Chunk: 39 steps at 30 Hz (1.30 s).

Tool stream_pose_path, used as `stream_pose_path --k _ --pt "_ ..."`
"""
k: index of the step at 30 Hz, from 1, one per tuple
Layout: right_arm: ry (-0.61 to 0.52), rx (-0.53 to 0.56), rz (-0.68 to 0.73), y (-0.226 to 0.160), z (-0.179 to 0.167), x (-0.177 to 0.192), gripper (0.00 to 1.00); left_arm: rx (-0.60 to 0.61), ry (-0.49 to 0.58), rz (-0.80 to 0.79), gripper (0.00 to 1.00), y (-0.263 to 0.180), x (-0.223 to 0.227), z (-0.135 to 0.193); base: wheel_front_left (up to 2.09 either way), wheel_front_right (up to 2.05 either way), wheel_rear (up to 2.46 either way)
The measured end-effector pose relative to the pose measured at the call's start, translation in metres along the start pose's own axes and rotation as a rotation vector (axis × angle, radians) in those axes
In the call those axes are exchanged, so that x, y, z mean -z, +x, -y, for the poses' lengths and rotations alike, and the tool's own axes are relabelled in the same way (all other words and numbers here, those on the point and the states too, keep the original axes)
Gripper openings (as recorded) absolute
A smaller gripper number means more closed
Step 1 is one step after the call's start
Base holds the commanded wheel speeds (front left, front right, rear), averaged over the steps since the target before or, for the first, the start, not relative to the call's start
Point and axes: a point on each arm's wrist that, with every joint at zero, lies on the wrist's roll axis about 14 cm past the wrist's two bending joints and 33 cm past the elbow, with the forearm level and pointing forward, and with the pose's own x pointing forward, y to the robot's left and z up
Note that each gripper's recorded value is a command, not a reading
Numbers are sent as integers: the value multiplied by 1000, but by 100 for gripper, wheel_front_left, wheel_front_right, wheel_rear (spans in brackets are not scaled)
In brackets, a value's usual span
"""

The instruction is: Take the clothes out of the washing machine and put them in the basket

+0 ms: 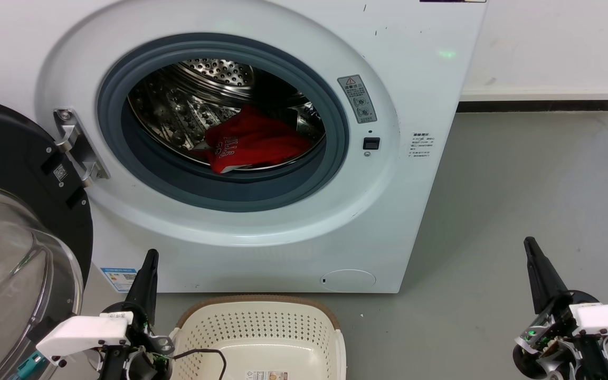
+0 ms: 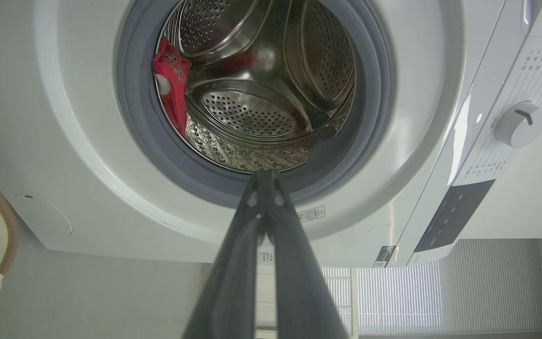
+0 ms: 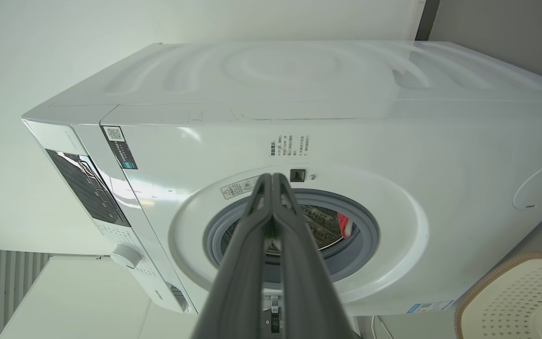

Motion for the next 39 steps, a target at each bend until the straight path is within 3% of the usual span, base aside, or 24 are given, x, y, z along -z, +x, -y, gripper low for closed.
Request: stream_pose_path --k 39 --pt "0 0 0 0 0 0 0 0 0 0 0 0 0 0 0 0 0"
